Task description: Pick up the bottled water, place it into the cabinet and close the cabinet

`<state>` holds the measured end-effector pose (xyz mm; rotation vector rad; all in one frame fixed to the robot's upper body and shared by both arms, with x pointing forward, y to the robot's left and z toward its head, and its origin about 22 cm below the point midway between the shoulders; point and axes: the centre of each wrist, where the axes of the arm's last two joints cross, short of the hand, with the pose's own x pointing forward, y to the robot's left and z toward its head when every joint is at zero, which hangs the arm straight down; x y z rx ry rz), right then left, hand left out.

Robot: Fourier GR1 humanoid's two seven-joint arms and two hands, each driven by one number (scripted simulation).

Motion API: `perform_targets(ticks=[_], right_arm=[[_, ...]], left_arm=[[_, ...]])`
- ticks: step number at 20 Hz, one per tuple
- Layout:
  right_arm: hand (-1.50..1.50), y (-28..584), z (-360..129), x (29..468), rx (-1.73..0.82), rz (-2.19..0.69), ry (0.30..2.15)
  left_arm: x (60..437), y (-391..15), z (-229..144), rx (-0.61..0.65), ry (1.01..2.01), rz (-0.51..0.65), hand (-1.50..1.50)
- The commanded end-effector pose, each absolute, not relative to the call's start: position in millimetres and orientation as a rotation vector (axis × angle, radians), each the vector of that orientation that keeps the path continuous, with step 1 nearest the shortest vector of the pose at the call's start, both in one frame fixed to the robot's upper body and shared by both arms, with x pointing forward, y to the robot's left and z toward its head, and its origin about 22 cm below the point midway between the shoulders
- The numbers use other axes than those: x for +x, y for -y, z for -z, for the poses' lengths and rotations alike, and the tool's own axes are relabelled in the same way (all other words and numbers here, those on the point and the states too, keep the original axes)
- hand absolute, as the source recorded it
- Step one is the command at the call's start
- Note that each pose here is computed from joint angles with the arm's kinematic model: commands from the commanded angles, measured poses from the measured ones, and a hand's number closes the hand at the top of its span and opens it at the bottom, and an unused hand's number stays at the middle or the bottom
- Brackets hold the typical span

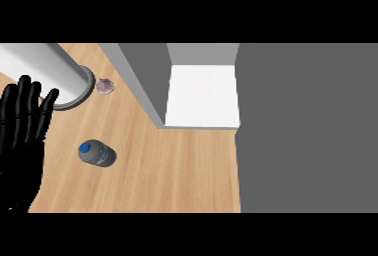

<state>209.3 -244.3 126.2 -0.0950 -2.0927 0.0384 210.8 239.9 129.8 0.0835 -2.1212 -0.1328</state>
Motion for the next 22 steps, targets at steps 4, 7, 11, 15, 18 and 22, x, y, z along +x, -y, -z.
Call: perform_targets(ticks=[4, 7, 11, 15, 18, 22], right_arm=[[-1.5, 241.1, -129.2, 189.5, -0.064, -0.09, 2.097], [-1.5, 222.9, -117.4, 174.8, 0.214, -0.17, 1.991], [-1.5, 219.6, -140.4, 156.1, 0.263, -0.209, 1.962], [-1.5, 228.6, -158.0, 131.4, 0.234, -0.21, 1.953], [-1.5, 219.9, -168.5, 124.0, 0.274, -0.214, 1.961], [-1.5, 208.8, -178.1, 111.5, 0.271, -0.194, 1.947]], left_arm=[[186.2, -243.2, -136.5, 0.436, 2.097, 0.113, -1.5], [182.2, -232.5, -118.4, 0.257, 1.98, -0.197, -1.5], [159.8, -213.9, -135.1, 0.236, 1.996, -0.253, -1.5], [124.7, -195.7, -137.7, 0.266, 1.981, -0.286, -1.5], [122.0, -180.9, -153.7, 0.276, 1.997, -0.285, -1.5], [116.2, -171.2, -156.7, 0.265, 1.972, -0.298, -1.5]])
